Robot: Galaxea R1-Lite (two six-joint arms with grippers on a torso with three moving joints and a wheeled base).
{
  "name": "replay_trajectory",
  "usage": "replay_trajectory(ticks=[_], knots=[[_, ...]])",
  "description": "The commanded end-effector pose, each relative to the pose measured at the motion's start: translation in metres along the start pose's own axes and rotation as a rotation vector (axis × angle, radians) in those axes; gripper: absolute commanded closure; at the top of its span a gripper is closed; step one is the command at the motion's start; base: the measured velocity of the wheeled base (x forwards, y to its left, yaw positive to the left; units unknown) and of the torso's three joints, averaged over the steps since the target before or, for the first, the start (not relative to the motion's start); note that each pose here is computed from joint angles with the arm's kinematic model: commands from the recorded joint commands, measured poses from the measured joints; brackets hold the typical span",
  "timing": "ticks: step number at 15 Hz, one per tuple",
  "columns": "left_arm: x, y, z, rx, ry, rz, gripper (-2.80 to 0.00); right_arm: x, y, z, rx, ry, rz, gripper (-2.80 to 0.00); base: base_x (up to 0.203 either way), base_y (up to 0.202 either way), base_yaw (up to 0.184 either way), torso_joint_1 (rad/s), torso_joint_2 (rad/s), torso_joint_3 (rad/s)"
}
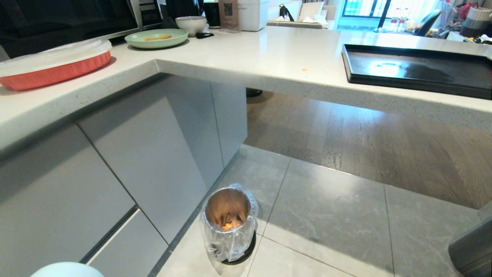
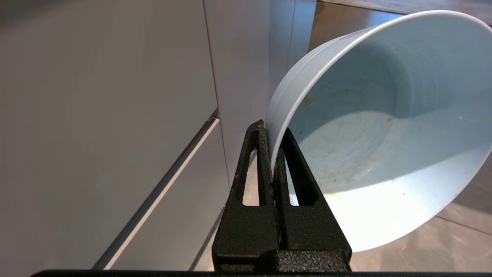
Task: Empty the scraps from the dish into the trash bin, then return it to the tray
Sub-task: Put the bowl back to the table
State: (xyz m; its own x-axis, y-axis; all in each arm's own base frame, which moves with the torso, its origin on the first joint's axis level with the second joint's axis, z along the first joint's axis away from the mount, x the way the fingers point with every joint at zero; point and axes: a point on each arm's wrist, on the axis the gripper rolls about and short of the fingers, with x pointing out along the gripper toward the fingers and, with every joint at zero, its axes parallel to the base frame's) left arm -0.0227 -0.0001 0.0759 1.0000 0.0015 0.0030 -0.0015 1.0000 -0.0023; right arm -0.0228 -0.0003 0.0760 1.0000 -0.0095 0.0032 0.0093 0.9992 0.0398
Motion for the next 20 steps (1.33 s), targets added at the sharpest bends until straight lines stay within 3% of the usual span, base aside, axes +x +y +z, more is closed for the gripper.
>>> replay_trajectory(ticks=[1,20], knots=[[0.0,0.0,0.0,-0.001,0.0,0.0,0.0,-0.0001,0.0,0.0002,0.0,-0.001,0.0,0.0,0.0,0.0,0.0,0.0,0.0,0.0],[0.0,0.0,0.0,-0.001,0.0,0.0,0.0,0.0001,0.0,-0.0002,0.002,0.002,0.0,0.0,0.0,0.0,0.0,0.0,0.0,0.0]])
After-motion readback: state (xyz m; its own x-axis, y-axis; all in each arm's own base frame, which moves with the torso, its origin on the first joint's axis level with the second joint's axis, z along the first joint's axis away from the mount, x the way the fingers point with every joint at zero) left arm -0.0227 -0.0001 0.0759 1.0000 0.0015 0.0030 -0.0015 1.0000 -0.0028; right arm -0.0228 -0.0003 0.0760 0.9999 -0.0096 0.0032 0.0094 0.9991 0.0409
